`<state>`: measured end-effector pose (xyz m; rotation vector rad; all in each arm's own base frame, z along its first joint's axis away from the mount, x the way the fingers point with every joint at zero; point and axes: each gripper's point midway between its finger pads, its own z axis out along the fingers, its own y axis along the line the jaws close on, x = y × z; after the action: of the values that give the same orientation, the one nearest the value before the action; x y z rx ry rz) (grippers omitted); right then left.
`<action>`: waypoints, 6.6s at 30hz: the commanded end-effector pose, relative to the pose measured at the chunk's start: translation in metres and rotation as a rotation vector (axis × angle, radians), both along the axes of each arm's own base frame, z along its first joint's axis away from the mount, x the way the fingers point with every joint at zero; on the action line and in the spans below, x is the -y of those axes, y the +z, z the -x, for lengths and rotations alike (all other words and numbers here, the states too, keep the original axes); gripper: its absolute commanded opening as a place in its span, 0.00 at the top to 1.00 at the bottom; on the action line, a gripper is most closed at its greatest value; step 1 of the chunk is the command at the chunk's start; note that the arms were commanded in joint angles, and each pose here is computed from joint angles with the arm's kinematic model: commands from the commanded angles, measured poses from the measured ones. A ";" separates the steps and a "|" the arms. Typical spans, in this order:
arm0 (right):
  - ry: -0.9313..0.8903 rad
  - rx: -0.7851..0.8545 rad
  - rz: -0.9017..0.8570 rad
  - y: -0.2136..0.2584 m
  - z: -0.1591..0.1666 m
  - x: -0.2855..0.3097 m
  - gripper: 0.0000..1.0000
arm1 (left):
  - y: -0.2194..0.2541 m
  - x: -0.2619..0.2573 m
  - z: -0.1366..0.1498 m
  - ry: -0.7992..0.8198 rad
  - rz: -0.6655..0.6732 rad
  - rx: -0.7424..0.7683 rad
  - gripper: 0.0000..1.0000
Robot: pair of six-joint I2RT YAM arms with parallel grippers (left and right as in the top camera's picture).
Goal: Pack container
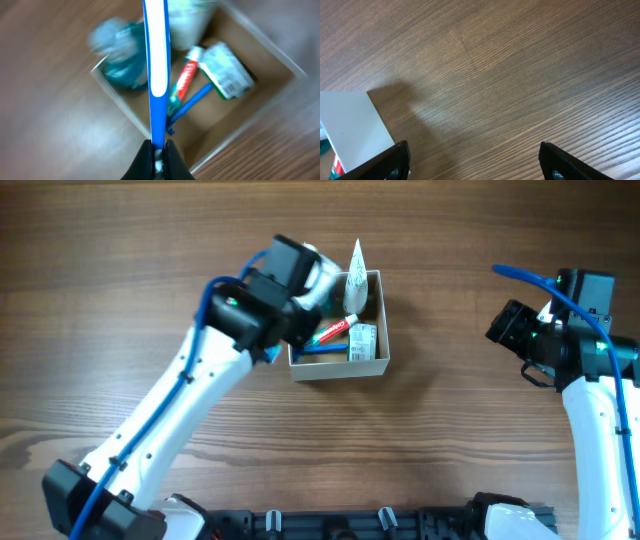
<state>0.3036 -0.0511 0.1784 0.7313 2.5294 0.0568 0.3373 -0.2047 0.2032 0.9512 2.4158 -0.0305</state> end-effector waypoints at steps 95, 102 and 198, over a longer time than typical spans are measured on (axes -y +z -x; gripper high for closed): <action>0.309 0.558 0.270 0.130 0.004 -0.032 0.02 | 0.081 -0.166 -0.005 0.757 0.430 0.167 0.00; 0.288 0.573 0.250 0.109 0.050 -0.035 0.04 | 0.085 -0.181 0.066 0.756 0.483 0.320 0.00; 0.522 1.065 0.376 0.000 0.059 -0.079 0.00 | 0.044 -0.193 0.155 0.838 0.559 0.306 0.00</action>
<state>0.2448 0.0294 0.1751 -0.1501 1.5663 0.1231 0.1819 -0.0148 0.2480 -0.2838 2.1538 -0.2313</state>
